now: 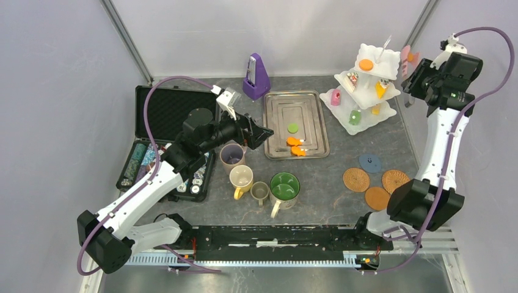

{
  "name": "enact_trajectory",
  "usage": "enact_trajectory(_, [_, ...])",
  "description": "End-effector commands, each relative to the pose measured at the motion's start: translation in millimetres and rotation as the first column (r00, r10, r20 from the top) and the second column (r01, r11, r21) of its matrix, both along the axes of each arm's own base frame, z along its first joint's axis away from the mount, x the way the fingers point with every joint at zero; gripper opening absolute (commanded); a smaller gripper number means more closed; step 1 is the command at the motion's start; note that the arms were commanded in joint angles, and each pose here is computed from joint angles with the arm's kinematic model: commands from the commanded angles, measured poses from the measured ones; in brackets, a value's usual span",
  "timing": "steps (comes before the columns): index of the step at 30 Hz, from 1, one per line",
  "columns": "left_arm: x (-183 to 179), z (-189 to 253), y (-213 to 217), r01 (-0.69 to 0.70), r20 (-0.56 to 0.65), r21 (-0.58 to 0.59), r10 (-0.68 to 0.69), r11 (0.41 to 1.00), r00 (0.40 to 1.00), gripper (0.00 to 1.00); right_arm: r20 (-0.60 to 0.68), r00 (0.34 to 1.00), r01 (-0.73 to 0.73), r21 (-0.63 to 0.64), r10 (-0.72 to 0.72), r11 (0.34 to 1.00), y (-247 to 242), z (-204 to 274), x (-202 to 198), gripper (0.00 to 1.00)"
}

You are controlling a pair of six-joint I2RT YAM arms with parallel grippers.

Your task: Serve the afternoon tea

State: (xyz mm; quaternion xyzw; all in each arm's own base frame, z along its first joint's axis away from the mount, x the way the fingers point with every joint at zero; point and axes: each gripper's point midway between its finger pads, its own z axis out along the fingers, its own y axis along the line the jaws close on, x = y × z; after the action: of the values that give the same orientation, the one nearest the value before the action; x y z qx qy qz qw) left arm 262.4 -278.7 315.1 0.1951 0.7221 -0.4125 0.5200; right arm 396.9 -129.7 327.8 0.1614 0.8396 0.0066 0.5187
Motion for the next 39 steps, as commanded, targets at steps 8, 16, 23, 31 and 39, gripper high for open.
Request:
enact_trajectory(8, [0.5, 31.4, 6.7, -0.019, 0.109, 0.001, 0.019, 1.000, 0.994, 1.00, 0.133, 0.975, -0.185, 0.052, 0.177, 0.981, 23.1, 26.7, 36.2, 0.32])
enact_trajectory(16, [1.5, 30.0, 6.6, -0.021, 0.109, 0.007, 0.020, 1.000, 0.994, 1.00, 0.117, 0.975, -0.196, 0.063, 0.188, 0.978, 18.0, 16.6, 53.3, 0.37])
enact_trajectory(23, [2.7, 28.0, 6.5, -0.024, 0.108, 0.012, 0.022, 1.000, 0.994, 1.00, 0.104, 0.978, -0.189, 0.058, 0.182, 0.980, 12.4, 12.8, 60.9, 0.47])
enact_trajectory(31, [3.3, 24.7, 4.3, -0.017, 0.097, 0.016, 0.015, 1.000, 0.995, 1.00, 0.109, 0.978, -0.184, 0.031, 0.179, 0.982, 10.7, 24.0, 60.4, 0.53])
enact_trajectory(39, [4.0, 21.8, 2.2, -0.011, 0.087, 0.015, 0.009, 1.000, 0.996, 1.00, 0.166, 0.984, 0.084, -0.115, -0.064, 0.990, -16.0, 78.8, 1.2, 0.49])
